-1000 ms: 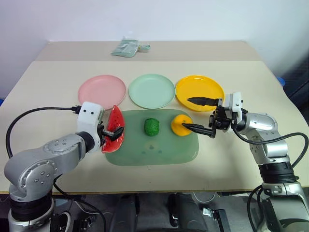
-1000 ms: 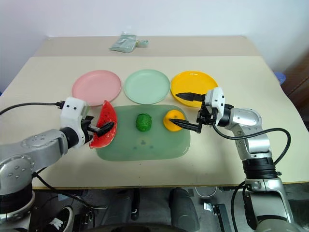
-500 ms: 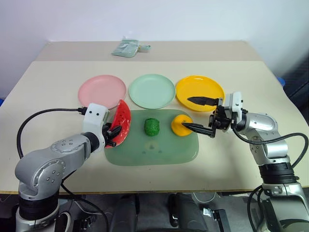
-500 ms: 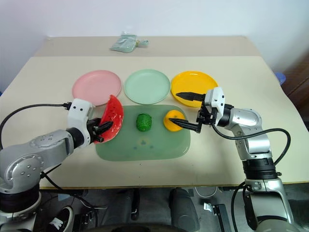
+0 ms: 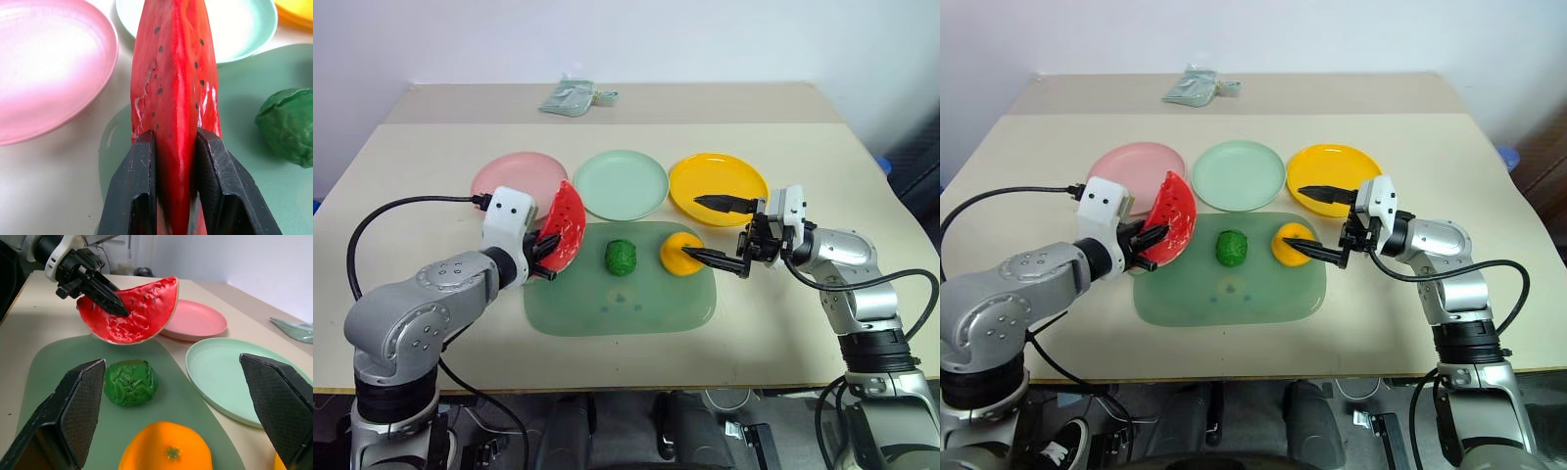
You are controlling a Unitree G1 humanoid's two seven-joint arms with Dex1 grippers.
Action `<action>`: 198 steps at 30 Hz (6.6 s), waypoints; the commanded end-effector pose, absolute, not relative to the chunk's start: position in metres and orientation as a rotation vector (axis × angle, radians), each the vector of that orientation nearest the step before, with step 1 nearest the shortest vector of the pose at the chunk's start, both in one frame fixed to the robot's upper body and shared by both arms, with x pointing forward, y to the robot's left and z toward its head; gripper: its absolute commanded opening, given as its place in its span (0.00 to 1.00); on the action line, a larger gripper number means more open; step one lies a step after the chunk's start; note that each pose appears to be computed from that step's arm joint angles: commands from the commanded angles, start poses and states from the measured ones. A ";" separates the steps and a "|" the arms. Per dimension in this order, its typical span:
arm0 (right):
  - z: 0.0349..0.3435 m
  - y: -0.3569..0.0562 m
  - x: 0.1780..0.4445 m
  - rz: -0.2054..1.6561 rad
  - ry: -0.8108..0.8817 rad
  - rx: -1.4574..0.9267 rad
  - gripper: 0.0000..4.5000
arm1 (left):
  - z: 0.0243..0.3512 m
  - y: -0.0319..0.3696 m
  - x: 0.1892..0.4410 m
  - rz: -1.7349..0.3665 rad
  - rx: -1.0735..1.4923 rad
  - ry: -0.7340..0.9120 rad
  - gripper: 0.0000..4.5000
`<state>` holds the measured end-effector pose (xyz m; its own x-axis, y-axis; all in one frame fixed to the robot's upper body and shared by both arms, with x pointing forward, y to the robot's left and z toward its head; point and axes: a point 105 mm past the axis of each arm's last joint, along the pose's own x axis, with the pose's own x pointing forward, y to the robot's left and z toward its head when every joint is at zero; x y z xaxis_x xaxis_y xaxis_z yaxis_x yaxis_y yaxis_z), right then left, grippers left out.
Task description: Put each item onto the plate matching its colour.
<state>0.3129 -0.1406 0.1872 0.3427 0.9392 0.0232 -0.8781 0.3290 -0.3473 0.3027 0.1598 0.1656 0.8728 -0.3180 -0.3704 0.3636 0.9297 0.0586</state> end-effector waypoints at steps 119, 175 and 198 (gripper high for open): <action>0.218 -0.007 0.376 1.105 -0.005 -0.382 0.64 | 0.200 0.184 0.288 -1.070 0.198 -0.078 1.00; 0.131 -0.132 0.344 1.222 0.360 -0.518 0.99 | 0.184 0.133 0.262 -1.361 0.078 0.016 1.00; 0.209 -0.201 0.460 0.429 0.067 -0.348 0.76 | 0.202 0.104 0.312 -1.033 0.033 -0.111 1.00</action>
<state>0.4574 -0.2020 0.1919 0.8973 0.3967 -0.1937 -0.4386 0.8509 -0.2891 0.3190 0.1104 0.1941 0.5314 -0.8450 0.0599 0.8441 0.5342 0.0460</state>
